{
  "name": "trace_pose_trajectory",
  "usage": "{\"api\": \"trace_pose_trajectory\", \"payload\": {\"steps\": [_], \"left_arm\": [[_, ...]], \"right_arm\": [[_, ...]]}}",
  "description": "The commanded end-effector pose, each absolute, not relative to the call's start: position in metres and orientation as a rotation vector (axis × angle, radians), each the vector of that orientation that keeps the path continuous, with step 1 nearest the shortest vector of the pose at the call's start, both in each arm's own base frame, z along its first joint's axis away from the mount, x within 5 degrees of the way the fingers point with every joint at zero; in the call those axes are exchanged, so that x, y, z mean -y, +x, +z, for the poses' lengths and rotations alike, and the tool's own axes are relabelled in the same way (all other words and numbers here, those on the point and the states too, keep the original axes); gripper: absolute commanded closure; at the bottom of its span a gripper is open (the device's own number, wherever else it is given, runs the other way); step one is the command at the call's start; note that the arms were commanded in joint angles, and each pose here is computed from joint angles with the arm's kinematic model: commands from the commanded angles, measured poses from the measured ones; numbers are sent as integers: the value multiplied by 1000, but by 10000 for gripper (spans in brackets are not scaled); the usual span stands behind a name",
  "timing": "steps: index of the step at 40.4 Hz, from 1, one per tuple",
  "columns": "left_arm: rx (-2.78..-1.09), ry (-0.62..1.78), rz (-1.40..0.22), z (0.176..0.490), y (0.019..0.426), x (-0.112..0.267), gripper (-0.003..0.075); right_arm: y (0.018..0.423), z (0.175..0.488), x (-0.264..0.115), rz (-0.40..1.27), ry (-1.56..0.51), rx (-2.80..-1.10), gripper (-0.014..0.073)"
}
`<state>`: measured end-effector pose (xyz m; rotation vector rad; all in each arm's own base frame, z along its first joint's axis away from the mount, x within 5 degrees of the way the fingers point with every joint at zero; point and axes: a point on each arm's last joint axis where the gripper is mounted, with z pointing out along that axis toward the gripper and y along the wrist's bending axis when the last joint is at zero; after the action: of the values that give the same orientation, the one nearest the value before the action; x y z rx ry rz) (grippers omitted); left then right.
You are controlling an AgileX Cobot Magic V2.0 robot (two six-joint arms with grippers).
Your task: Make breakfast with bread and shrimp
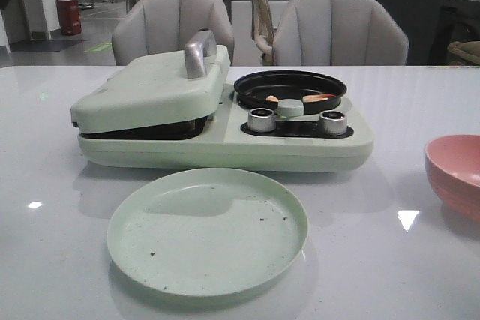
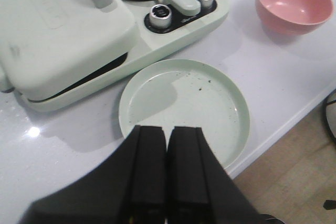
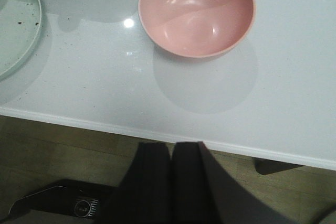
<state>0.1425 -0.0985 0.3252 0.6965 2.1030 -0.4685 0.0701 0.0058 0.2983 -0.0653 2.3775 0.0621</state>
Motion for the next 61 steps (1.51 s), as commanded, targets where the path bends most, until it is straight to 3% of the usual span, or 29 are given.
{"api": "trace_pose_trajectory", "payload": {"steps": [1,30,37,48,55,61], "left_arm": [[-2033,580,-454,340,148,96,608],[-2049,564,-438,339,149,94,608],[-1954,475,-290,335,137,64,608],[-1682,174,-121,278,88,16,608],[-1548,54,-93,234,71,7,608],[-1490,25,-84,214,65,4,608]], "right_arm": [[74,310,-6,59,-57,-2302,559],[73,309,-6,61,-57,-2309,560],[73,309,-6,61,-57,-2309,560],[73,309,-6,61,-57,-2309,560],[73,309,-6,61,-57,-2309,560],[73,309,-6,61,-57,-2309,560]]}}
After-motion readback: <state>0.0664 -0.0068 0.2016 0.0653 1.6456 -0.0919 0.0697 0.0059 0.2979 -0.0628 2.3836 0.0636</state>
